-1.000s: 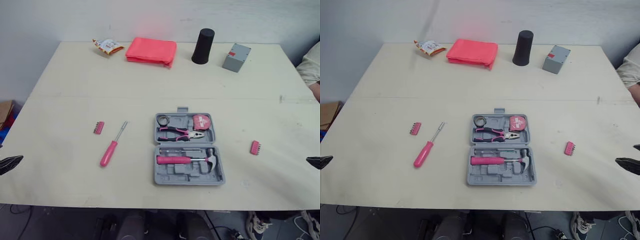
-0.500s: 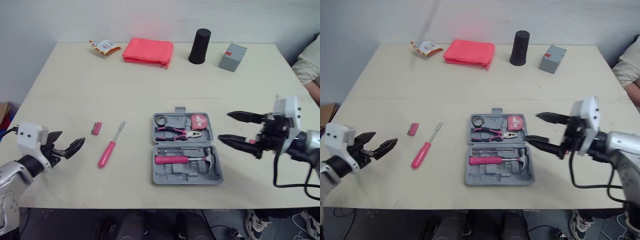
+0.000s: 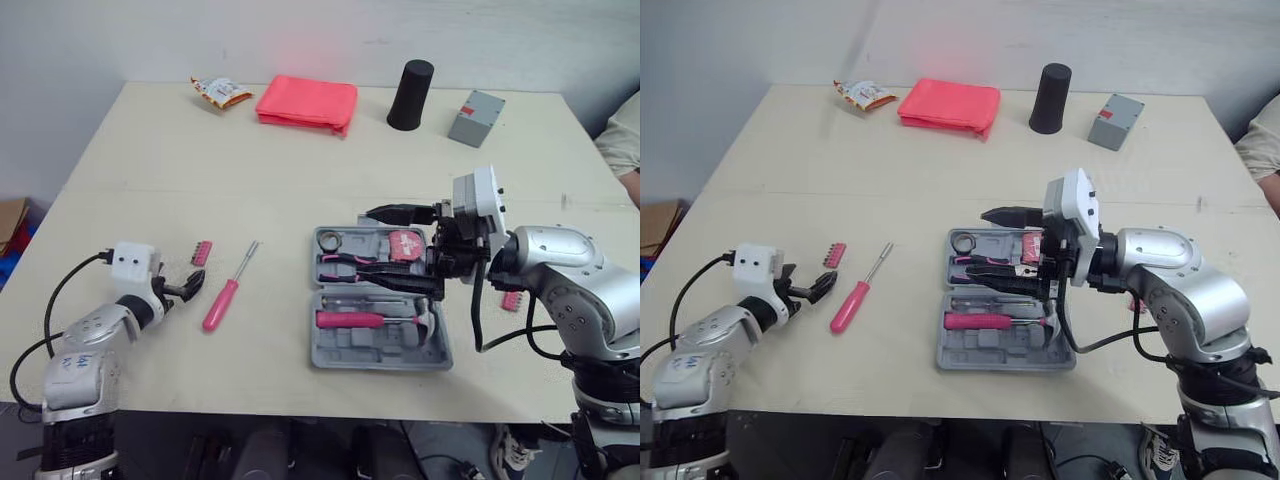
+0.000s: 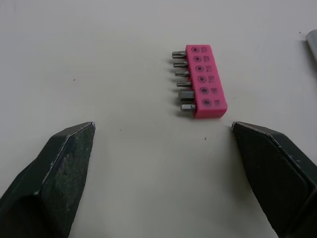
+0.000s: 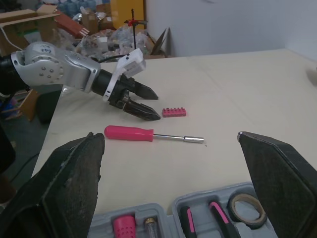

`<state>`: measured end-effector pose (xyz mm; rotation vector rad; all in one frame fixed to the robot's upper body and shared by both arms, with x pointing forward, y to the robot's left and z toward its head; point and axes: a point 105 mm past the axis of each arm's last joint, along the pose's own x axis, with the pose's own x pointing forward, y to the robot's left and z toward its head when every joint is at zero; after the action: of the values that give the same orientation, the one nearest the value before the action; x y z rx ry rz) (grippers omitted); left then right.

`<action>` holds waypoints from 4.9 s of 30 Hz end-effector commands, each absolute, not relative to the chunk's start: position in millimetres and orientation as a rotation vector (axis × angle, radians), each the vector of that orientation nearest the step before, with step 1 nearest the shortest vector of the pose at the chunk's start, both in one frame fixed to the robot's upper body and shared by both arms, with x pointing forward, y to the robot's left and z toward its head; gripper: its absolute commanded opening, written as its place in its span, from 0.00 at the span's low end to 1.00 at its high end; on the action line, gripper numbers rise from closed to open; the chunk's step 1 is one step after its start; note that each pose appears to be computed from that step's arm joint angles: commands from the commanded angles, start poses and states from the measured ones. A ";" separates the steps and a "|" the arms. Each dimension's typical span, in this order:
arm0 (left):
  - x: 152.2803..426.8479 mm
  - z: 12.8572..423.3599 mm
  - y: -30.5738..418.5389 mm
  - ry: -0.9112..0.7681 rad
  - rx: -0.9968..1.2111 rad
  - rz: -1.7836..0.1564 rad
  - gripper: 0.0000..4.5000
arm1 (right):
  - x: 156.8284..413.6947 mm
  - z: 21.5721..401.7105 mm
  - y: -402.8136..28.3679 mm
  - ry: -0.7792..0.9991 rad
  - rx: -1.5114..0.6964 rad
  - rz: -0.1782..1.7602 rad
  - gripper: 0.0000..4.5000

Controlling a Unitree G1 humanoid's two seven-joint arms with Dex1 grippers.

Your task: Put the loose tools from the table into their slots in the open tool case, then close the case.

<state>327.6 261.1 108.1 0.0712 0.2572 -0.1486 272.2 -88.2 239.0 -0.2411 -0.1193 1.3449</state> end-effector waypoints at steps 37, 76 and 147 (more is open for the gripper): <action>324.9 144.6 232.1 0.168 0.199 -0.319 0.14 | 261.0 243.5 -104.6 -0.073 -0.273 1.364 1.00; 260.4 121.2 61.4 0.578 0.826 -1.392 0.14 | 225.0 199.5 -128.1 0.124 -0.263 1.282 1.00; 266.0 107.7 62.2 0.355 0.612 -1.499 0.01 | 230.8 178.0 -139.7 0.167 -0.309 1.286 1.00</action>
<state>267.0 54.5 106.9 0.6705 0.3318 -1.4995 234.3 -137.2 168.6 -0.2827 0.1941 1.2905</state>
